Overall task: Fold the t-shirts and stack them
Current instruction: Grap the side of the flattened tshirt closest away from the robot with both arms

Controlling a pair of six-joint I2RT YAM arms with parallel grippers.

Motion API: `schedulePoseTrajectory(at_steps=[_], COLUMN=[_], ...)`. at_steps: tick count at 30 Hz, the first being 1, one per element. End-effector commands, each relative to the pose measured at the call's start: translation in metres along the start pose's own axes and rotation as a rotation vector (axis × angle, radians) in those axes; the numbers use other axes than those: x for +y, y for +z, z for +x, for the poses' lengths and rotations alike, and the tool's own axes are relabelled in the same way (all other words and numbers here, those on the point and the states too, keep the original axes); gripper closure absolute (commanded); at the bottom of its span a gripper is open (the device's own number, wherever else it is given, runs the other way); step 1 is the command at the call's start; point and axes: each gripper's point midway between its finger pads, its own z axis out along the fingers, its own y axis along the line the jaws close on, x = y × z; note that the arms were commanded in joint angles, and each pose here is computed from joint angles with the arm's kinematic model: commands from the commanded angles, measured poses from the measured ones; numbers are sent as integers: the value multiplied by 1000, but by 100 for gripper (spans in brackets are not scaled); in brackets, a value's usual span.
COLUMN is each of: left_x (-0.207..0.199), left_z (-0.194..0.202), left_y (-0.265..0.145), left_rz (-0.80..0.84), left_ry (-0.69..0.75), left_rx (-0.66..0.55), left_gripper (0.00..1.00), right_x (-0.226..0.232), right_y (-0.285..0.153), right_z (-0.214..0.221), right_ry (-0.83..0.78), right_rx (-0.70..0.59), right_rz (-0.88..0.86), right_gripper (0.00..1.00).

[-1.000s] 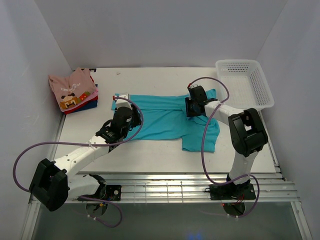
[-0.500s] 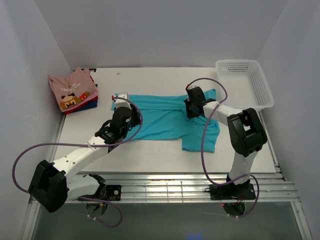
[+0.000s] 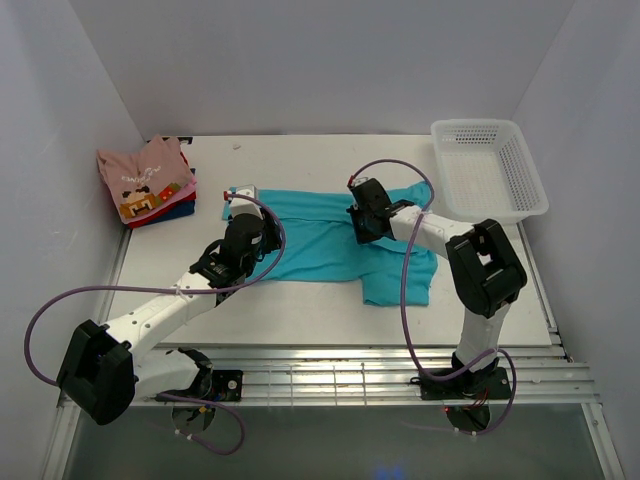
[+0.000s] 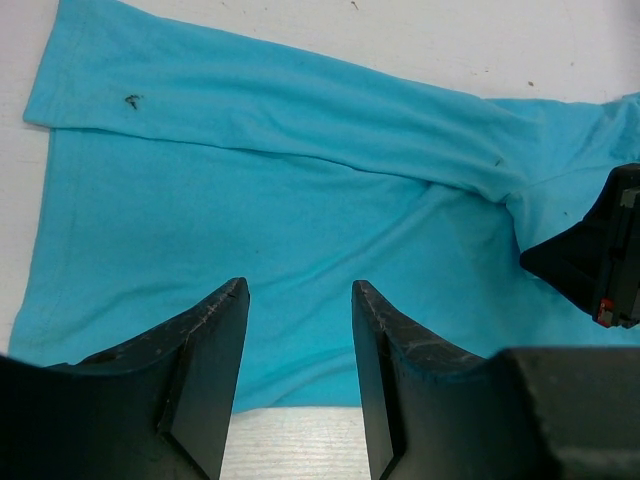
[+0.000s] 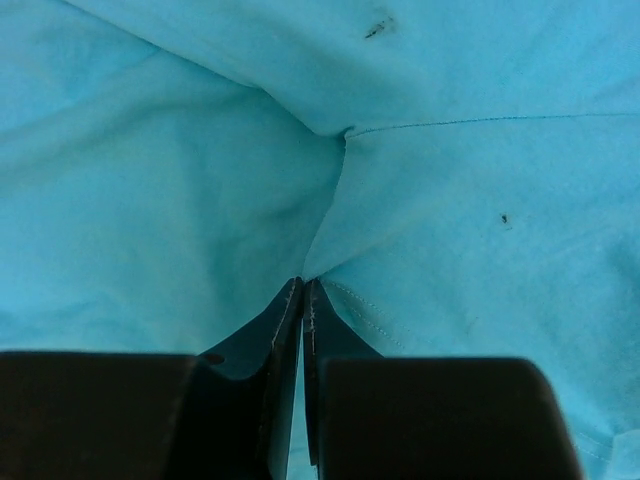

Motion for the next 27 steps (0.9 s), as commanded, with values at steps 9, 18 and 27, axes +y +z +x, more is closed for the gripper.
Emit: schedulePoseTrajectory(at_steps=[9,18,27], left_x=[-5,41,84], left_z=[-4,5,16], left_y=[-2,24,60], left_rz=[19,-248,-368], left_ry=[8,144,113], left_rx=[-8,-23,54], left_gripper=[44,46,82], right_x=[16,-28,-99], right_y=[-17,-69,-33], right_z=[-3,-41,-46], right_ry=[-16,26,145], right_rx=[-4,-186,-98], right_rz=[28,216,284], right_gripper=[68,63,92])
